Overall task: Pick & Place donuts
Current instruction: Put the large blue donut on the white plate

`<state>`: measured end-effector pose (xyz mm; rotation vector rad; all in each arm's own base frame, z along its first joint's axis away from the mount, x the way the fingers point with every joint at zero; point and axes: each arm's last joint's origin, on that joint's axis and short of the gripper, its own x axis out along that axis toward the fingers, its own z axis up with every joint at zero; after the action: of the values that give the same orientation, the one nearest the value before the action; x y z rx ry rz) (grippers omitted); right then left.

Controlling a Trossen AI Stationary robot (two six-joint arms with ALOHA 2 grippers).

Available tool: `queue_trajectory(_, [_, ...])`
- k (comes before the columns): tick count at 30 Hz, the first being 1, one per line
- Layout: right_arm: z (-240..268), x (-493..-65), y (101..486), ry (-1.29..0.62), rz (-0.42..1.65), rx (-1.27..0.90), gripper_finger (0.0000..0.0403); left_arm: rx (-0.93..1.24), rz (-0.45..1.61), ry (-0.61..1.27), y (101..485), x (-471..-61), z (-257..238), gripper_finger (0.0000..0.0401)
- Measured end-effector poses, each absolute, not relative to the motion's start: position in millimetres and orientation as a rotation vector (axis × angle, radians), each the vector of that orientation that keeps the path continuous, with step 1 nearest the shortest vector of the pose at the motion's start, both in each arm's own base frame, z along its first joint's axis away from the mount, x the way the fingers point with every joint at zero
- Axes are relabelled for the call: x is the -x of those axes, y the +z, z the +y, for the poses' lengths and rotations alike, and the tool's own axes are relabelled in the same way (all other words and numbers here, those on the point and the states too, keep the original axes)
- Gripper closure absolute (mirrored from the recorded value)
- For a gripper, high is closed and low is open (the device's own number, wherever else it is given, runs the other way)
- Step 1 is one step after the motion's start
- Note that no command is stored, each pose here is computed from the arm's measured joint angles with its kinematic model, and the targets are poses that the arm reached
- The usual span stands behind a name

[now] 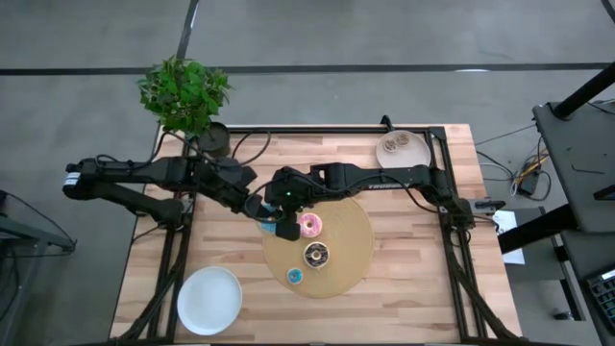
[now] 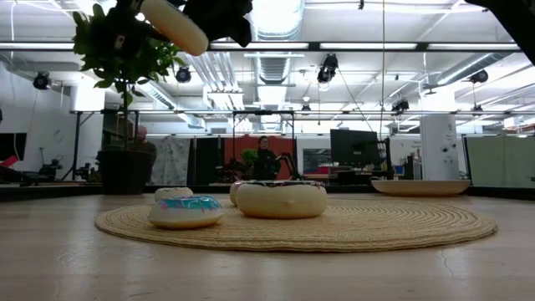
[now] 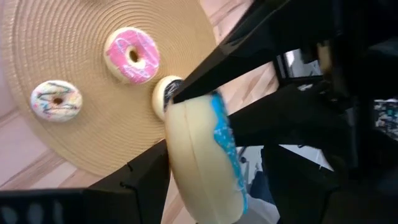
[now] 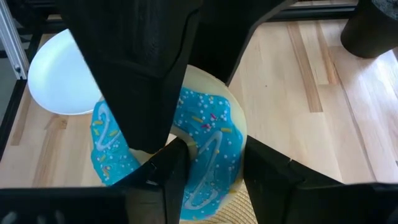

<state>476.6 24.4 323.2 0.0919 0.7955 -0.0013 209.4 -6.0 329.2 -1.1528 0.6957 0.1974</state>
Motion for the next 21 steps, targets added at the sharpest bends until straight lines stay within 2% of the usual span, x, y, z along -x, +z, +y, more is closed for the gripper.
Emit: queue_trajectory(21, [24.8,-476.3,323.7,0.001,0.795,-0.092,0.0268,1.169,0.695,0.197,329.5,-209.5,-6.0,0.0266])
